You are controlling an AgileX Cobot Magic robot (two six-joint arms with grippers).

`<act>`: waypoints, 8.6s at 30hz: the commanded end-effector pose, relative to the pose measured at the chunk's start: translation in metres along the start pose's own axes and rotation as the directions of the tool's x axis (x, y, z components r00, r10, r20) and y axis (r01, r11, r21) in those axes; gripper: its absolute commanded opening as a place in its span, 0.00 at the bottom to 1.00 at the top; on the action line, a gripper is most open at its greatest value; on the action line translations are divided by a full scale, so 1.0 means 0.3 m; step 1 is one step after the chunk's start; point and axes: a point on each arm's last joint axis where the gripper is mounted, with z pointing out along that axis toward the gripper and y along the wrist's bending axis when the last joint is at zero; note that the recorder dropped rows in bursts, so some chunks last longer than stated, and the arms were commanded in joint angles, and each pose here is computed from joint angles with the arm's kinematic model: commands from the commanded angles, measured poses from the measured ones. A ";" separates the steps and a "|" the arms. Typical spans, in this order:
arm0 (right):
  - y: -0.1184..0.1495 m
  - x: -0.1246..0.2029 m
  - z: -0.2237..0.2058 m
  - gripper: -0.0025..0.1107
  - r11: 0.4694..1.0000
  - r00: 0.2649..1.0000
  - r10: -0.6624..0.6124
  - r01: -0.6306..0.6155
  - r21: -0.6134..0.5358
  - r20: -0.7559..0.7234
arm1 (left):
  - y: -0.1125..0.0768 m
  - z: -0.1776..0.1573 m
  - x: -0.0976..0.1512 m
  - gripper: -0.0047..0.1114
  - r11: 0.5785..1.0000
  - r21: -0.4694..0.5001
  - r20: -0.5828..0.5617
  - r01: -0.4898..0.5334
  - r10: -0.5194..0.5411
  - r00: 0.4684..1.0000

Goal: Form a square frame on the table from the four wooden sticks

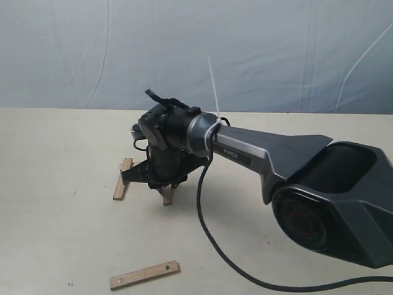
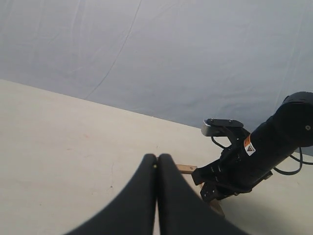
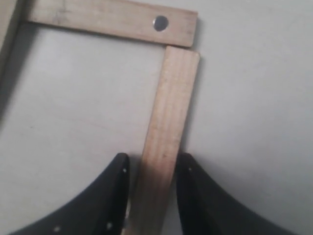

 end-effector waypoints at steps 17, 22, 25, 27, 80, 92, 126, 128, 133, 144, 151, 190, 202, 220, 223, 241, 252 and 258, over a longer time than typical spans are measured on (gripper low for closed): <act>0.004 0.018 0.039 0.09 0.999 0.998 0.028 -0.028 -0.014 -0.049 | -0.001 -0.001 0.006 0.04 1.000 0.010 -0.006 0.009 -0.009 1.000; -0.003 -0.022 -0.036 0.01 0.997 0.997 0.071 -0.071 0.006 -0.005 | -0.001 -0.001 0.006 0.04 1.000 0.010 -0.006 0.009 -0.009 1.000; -0.001 -0.039 -0.073 0.01 0.994 0.994 0.110 -0.111 0.011 0.025 | -0.001 -0.001 0.006 0.04 1.000 0.010 -0.006 0.009 -0.009 1.000; 0.002 -0.048 -0.091 0.01 0.990 0.989 0.141 -0.142 0.002 0.049 | -0.001 -0.001 0.006 0.04 1.000 0.010 -0.006 0.011 -0.011 1.000; -0.036 0.216 -0.306 0.01 0.987 0.987 0.112 -0.096 -0.128 0.120 | -0.001 -0.001 0.007 0.04 1.000 0.011 -0.010 0.014 -0.014 1.000; 0.087 0.413 -0.233 0.01 0.994 0.988 0.101 -0.096 -0.048 0.114 | -0.001 -0.001 0.007 0.04 1.000 0.011 -0.010 0.014 -0.014 1.000; -0.259 0.213 -0.245 0.01 0.954 0.939 0.298 -0.301 -0.011 0.170 | -0.001 -0.001 0.008 0.04 1.000 0.011 -0.014 0.016 -0.016 1.000; -0.294 0.178 -0.244 0.01 0.951 0.936 0.308 -0.310 -0.017 0.172 | -0.001 -0.001 0.008 0.04 1.000 0.011 -0.014 0.016 -0.016 1.000; -0.282 0.125 -0.197 0.01 0.961 0.950 0.277 -0.274 -0.045 0.141 | -0.001 -0.001 0.008 0.04 1.000 0.012 -0.014 0.018 -0.018 1.000; -0.252 0.129 -0.043 0.01 0.948 0.948 0.319 -0.319 0.001 0.018 | -0.001 -0.001 0.008 0.04 1.000 0.012 -0.012 0.020 -0.020 1.000; -0.248 0.132 -0.071 0.44 0.959 0.959 0.282 -0.283 -0.009 -0.017 | -0.001 -0.001 0.008 0.04 1.000 0.012 -0.012 0.020 -0.020 1.000; -0.827 1.266 -0.732 0.01 0.891 0.391 0.125 -0.448 0.070 0.912 | -0.001 -0.001 0.008 0.04 1.000 0.011 -0.013 0.015 -0.015 1.000; -0.834 1.290 -0.702 0.01 0.871 0.486 0.166 -0.480 0.103 0.858 | 0.034 -0.004 0.034 0.04 0.942 -0.089 -0.128 -0.323 0.311 0.942; -0.815 1.281 -0.699 0.01 0.912 0.525 0.089 -0.384 0.142 0.846 | 0.058 -0.010 0.046 0.04 0.940 -0.212 -0.176 -0.266 0.231 0.957; -0.815 1.281 -0.699 0.01 0.912 0.525 0.089 -0.384 0.142 0.846 | 0.058 -0.010 0.046 0.04 0.940 -0.212 -0.176 -0.266 0.231 0.957; -0.799 1.275 -0.697 0.01 0.942 0.519 0.109 -0.326 0.078 0.848 | 0.058 -0.010 0.045 0.04 0.940 -0.212 -0.172 -0.266 0.232 0.957; -0.799 1.275 -0.697 0.01 0.942 0.519 0.109 -0.326 0.078 0.848 | 0.058 -0.010 0.045 0.04 0.940 -0.212 -0.172 -0.266 0.232 0.957; -0.799 1.275 -0.696 0.01 0.942 0.520 0.110 -0.326 0.078 0.847 | 0.058 -0.010 0.045 0.04 0.940 -0.212 -0.172 -0.266 0.232 0.957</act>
